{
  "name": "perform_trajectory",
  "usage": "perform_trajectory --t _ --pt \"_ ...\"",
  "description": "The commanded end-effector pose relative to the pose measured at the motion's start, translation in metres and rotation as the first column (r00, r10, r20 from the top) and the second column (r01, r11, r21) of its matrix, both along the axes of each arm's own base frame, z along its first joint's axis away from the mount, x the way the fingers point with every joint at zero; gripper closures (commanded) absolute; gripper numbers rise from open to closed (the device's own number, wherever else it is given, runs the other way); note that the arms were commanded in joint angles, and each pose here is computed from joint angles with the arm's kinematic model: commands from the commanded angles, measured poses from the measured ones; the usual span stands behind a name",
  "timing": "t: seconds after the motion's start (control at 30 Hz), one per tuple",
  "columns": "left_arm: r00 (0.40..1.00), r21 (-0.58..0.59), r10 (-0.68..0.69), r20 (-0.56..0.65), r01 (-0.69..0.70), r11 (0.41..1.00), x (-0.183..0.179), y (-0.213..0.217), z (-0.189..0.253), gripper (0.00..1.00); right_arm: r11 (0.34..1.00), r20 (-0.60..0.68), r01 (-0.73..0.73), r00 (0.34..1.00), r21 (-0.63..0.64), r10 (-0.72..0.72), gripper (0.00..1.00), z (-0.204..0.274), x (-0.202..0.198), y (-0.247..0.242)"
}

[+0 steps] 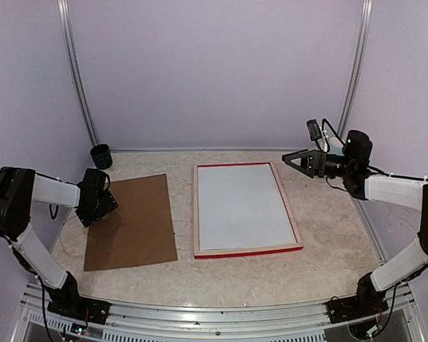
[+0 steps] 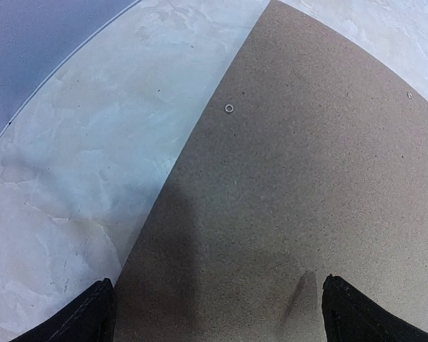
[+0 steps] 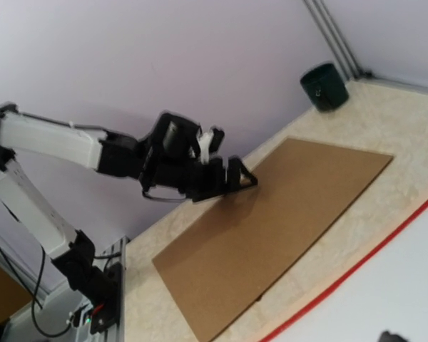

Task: Put the photo into the frame
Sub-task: Turn over the backboard at the center of the board.

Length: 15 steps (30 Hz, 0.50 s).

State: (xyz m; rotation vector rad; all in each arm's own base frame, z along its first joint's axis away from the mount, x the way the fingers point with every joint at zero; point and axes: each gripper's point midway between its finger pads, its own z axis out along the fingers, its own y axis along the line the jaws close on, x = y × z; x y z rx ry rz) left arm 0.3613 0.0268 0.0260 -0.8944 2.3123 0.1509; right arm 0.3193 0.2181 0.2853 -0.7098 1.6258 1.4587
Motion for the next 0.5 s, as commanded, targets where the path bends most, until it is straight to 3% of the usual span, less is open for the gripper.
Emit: perform_trajectory --t 0.0,0.17,0.47 --pt "0.999 -0.077 -0.051 0.014 0.052 0.996 0.005 -0.016 -0.008 0.01 0.991 -0.084 0.036 0.995 -0.132 -0.047 0.01 -0.026 0.011 0.037" --pt "0.997 -0.079 -0.076 0.029 0.078 0.994 0.005 -0.027 -0.005 0.01 0.952 -0.130 0.080 0.984 -0.295 -0.123 0.01 -0.045 0.012 0.082" --pt "0.990 -0.126 -0.123 0.065 0.131 0.983 0.003 -0.044 -0.003 0.01 0.877 -0.186 0.105 0.959 -0.469 -0.214 0.01 -0.064 -0.003 0.158"
